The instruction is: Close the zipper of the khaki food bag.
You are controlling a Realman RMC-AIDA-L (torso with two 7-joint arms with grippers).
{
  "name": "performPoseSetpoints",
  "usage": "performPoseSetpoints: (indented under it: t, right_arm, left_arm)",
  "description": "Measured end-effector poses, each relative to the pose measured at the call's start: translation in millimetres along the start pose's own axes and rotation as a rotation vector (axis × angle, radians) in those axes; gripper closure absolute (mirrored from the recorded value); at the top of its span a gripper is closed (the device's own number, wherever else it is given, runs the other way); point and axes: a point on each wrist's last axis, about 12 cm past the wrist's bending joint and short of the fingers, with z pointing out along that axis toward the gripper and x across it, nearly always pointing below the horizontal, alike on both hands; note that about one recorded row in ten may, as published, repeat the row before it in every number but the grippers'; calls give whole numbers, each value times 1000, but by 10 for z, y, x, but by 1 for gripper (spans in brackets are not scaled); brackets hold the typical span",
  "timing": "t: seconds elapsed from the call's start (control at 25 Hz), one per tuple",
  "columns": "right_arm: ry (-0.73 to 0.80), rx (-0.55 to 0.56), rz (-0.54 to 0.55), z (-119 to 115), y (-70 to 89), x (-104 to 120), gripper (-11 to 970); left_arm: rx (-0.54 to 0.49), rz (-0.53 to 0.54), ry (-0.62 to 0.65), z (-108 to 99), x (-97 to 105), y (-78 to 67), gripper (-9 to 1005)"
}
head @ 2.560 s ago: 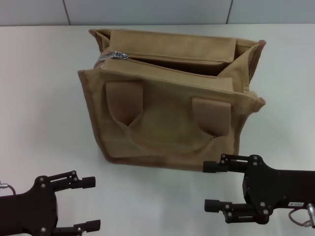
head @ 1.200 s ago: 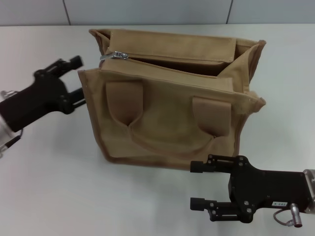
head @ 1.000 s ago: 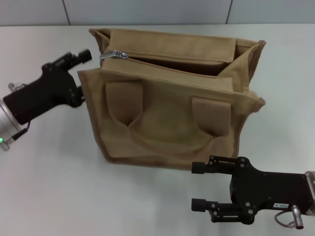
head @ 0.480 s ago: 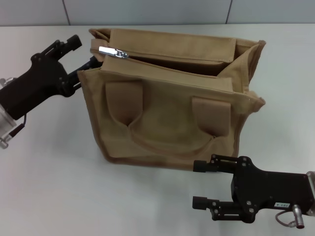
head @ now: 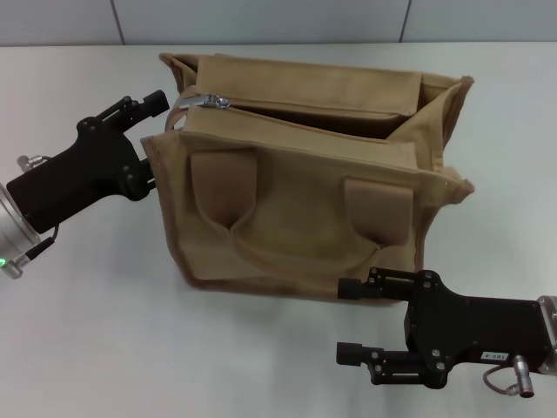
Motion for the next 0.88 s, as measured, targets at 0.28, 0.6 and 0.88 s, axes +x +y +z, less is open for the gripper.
performPoseSetpoints:
  t: [0.28,0.6,0.88]
  right_arm:
    - [-3,0,3,0,10,6,237]
    - [-2,4,7,-6,19,19,243]
    - [-5,1,9,5,22,18,250]
  left_arm:
    - [-59,-26,-129,-31,-115,39,217]
    - [-53,-34,-111,-34,-86,22,217]
    - [-51,-22,-102,-30,-73,16,218]
